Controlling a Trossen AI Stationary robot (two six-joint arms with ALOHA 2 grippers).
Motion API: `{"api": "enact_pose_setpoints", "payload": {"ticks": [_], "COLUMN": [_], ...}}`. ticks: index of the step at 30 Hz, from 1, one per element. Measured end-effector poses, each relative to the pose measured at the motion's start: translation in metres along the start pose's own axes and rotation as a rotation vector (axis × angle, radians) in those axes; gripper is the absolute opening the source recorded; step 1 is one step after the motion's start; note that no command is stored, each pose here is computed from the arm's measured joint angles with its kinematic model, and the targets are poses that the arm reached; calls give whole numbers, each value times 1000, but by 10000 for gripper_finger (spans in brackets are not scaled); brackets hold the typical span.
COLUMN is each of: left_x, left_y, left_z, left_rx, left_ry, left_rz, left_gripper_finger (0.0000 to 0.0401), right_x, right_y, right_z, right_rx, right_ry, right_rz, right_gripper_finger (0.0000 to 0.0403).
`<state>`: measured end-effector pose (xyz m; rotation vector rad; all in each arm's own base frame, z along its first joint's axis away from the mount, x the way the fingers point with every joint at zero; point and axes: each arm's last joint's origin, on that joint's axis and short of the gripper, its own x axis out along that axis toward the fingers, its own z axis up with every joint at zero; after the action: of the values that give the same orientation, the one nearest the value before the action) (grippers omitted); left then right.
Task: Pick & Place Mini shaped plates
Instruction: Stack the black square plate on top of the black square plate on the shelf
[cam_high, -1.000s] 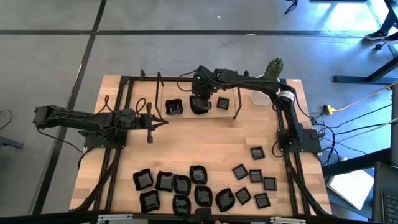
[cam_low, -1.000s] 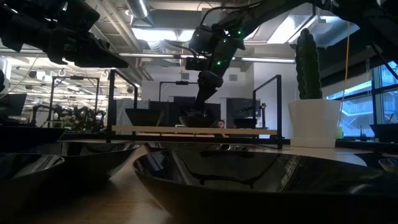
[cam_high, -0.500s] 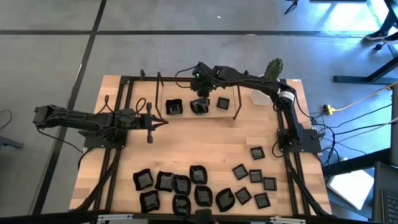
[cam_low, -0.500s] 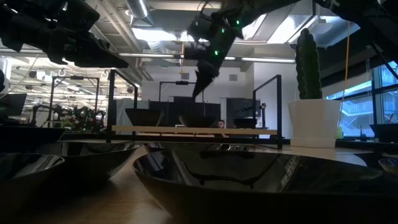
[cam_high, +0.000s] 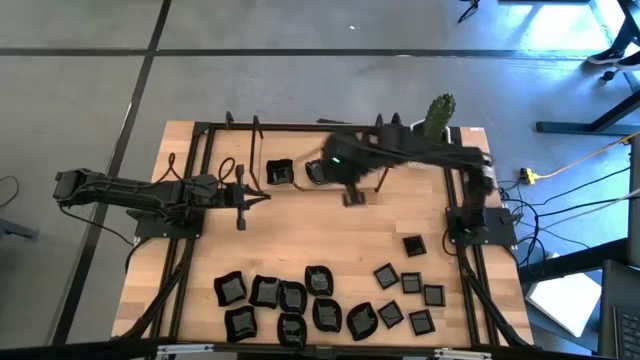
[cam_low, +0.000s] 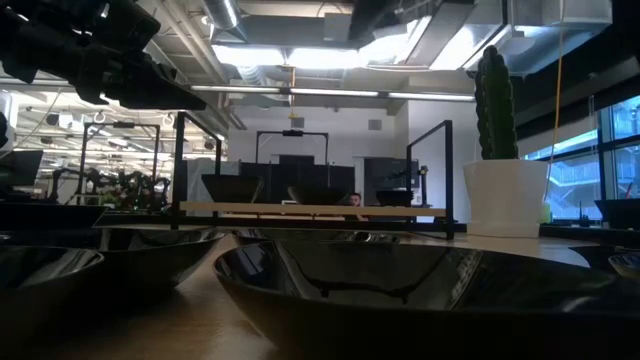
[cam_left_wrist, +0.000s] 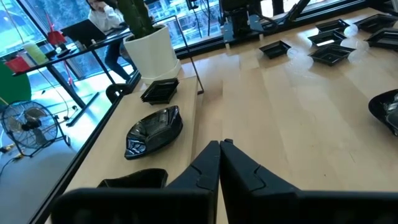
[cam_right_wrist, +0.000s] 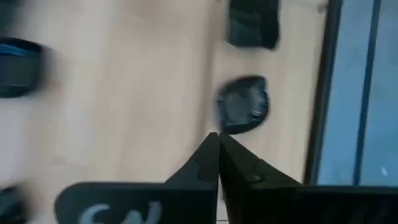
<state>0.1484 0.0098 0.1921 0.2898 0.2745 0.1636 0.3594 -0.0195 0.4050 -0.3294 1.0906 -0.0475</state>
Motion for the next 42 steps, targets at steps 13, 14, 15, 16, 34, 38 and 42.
{"api": "enact_pose_setpoints", "payload": {"ticks": [13,14,15,16,34,38,42], "left_x": [0,0,0,0,0,0,0], "left_y": [1,1,1,1,1,1,1], "left_z": [0,0,0,0,0,0,0], "left_rx": [7,7,7,7,-1,-1,-1], "left_ry": [3,4,5,4,3,3,3], "left_rz": [22,23,25,26,26,26,26], "left_gripper_finger": [3,3,2,2,6,7,4], "right_x": [-89,-86,-79,-73,74,83,88], "right_y": [75,78,82,86,182,194,203], "right_z": [-95,-109,-122,-134,-226,-221,-223], "right_rx": [92,119,150,184,529,531,461], "right_ry": [-369,-347,-322,-301,372,347,386], "right_rz": [-47,-45,-38,-27,156,171,152], "right_gripper_finger": [7,6,5,4,19,64,123]}}
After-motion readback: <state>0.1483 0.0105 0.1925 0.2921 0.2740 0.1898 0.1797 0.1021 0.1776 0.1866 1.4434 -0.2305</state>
